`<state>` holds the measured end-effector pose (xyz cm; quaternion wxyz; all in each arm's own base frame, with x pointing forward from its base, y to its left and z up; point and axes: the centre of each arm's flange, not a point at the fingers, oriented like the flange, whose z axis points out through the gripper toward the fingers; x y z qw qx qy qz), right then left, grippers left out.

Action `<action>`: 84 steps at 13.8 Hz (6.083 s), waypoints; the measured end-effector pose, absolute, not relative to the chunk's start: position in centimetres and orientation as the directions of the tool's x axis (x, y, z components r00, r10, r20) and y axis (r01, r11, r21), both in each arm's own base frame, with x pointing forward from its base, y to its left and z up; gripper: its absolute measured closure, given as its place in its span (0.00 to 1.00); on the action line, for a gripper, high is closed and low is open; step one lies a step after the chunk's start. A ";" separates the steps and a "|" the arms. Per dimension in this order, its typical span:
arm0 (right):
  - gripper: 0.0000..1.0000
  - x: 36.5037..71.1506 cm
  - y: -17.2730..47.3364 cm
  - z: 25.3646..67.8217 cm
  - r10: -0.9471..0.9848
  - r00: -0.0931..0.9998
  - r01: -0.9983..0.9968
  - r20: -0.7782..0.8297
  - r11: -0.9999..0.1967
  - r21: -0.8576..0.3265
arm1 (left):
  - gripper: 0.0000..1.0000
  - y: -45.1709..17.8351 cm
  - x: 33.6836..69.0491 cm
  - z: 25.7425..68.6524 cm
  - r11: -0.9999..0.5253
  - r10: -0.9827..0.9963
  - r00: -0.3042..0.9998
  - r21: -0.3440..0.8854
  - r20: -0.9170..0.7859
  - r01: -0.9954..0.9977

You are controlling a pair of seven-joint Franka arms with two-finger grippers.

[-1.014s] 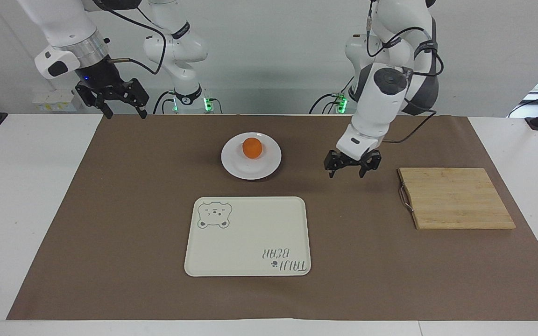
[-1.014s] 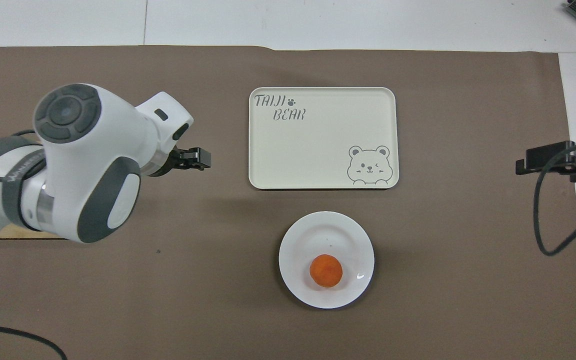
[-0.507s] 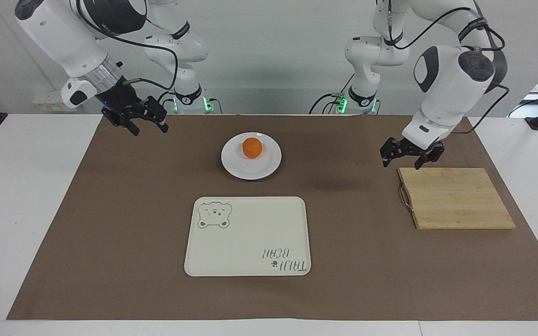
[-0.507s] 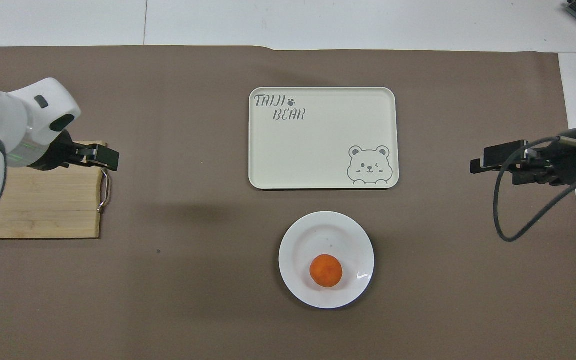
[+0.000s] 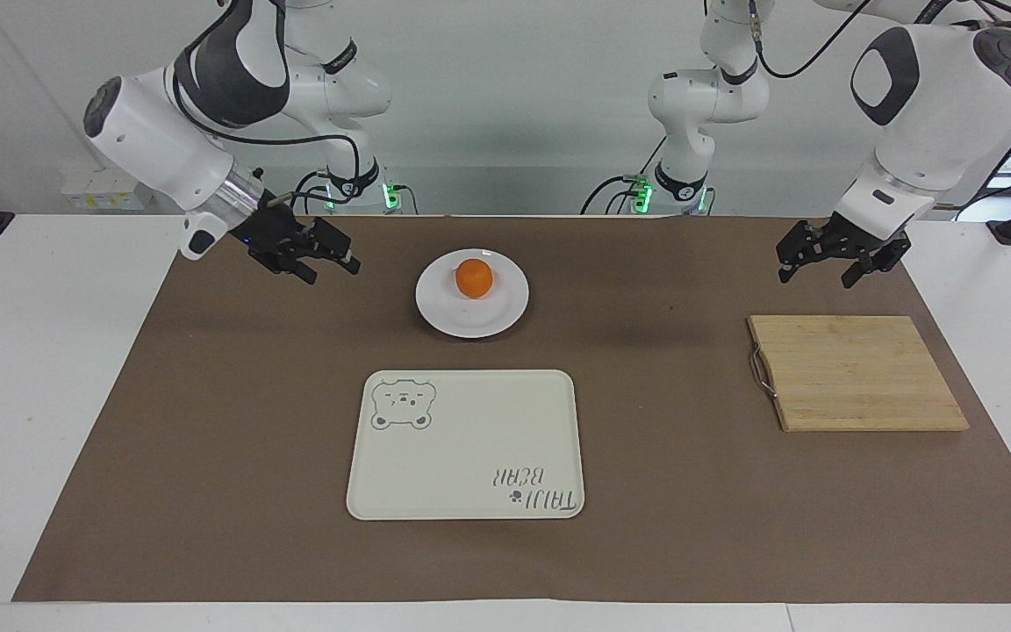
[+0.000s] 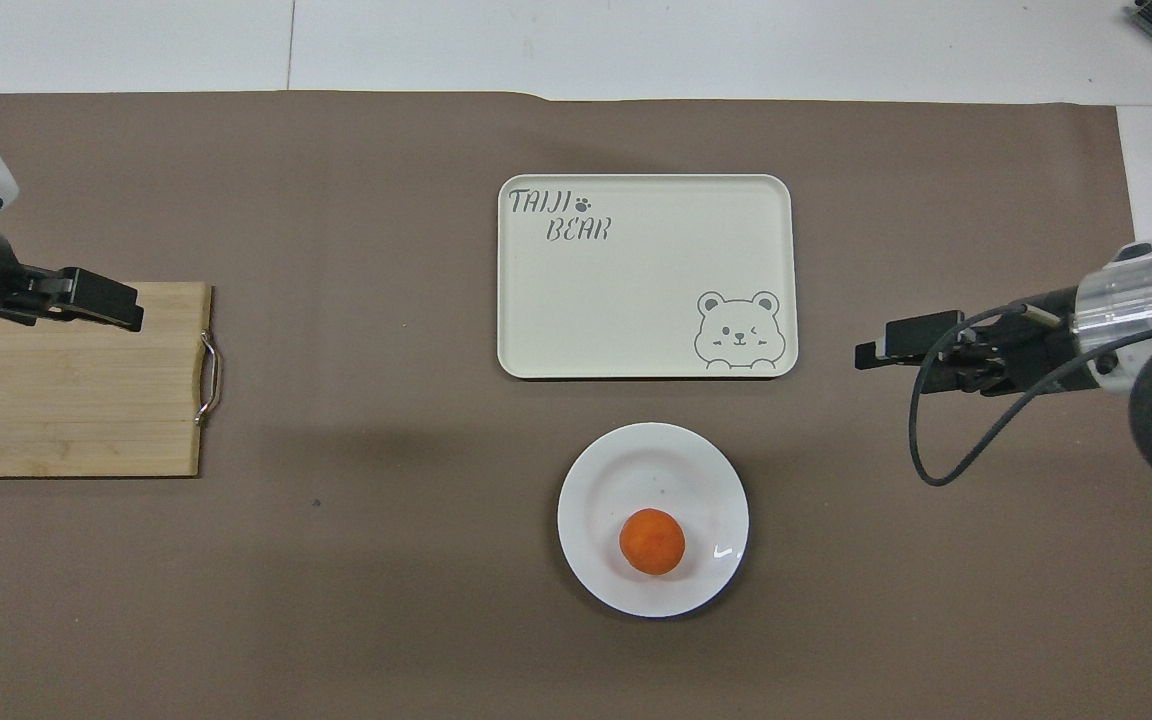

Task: Place orange and plate with both arms
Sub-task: 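Reach the right gripper to the plate rim and grasp it, then slide the plate with the right gripper onto the bear tray, then open the right gripper and draw it back from the plate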

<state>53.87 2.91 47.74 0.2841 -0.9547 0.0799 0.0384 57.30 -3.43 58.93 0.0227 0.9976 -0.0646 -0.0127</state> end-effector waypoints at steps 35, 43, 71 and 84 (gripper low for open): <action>0.91 39.1 9.7 25.8 -0.107 0.980 -0.193 -0.165 -0.685 -0.702 | 0.00 -2.0 56.2 63.0 -0.995 -0.101 0.995 0.012 0.006 -0.101; 0.93 40.3 8.4 26.6 -0.118 0.990 -0.135 -0.076 -0.638 -0.758 | 0.00 -2.0 56.2 63.0 -0.995 -0.101 0.995 0.012 0.006 -0.101; 0.95 63.4 7.4 27.1 -0.261 0.965 -0.151 0.000 -0.558 -0.816 | 0.00 -2.0 56.2 63.0 -0.995 -0.101 0.995 0.012 0.006 -0.101; 0.48 63.6 6.8 26.1 -0.294 0.956 -0.171 0.021 -0.609 -0.775 | 0.00 -2.0 56.2 63.0 -0.995 -0.101 0.995 0.012 0.006 -0.101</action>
